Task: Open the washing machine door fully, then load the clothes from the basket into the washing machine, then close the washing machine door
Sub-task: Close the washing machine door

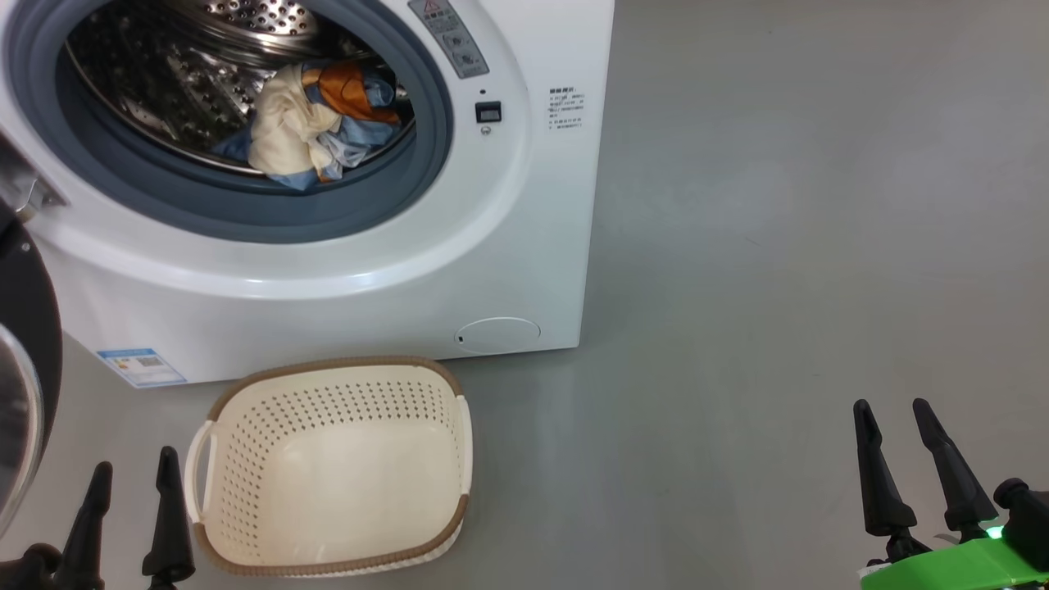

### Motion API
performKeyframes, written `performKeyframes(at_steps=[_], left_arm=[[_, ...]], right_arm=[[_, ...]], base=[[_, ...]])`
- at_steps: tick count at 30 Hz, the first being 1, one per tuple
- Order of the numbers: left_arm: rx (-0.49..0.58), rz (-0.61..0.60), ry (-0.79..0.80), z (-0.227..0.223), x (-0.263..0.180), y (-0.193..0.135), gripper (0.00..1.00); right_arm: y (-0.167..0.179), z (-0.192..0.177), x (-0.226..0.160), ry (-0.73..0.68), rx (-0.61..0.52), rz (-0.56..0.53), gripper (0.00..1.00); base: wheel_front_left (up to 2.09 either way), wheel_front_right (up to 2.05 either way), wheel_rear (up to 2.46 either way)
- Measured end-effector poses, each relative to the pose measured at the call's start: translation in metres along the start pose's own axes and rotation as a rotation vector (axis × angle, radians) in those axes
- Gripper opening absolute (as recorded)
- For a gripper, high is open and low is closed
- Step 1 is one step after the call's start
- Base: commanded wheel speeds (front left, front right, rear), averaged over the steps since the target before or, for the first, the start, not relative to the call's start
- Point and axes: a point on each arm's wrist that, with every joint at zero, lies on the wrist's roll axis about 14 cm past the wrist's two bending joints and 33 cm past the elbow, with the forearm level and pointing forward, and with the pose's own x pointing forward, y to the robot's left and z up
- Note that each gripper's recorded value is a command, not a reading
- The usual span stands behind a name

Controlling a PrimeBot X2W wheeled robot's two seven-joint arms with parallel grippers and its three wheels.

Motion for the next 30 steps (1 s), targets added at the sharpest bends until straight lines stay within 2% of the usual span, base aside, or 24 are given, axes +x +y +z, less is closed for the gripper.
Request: performKeyframes(at_steps=[17,24,30], left_arm=[[-0.006,0.027,-0.013,0.004,-0.006,0.007,1.00],[-0.017,0.099,-0.033,0.010,-0.019,0.024,1.00],[-0.027,0.176,-0.056,0.016,-0.036,0.042,1.00]], right_arm=[[0.011,-0.006,0.008,0.019,-0.003,0.042,1.00],[0.039,-0.019,0.020,0.053,0.005,0.132,1.00],[0.073,-0.033,0.031,0.090,0.003,0.252,1.00]], base=[[-0.19,0.19,0.00],[0.00,0.00,0.00],[0.00,0.00,0.00]])
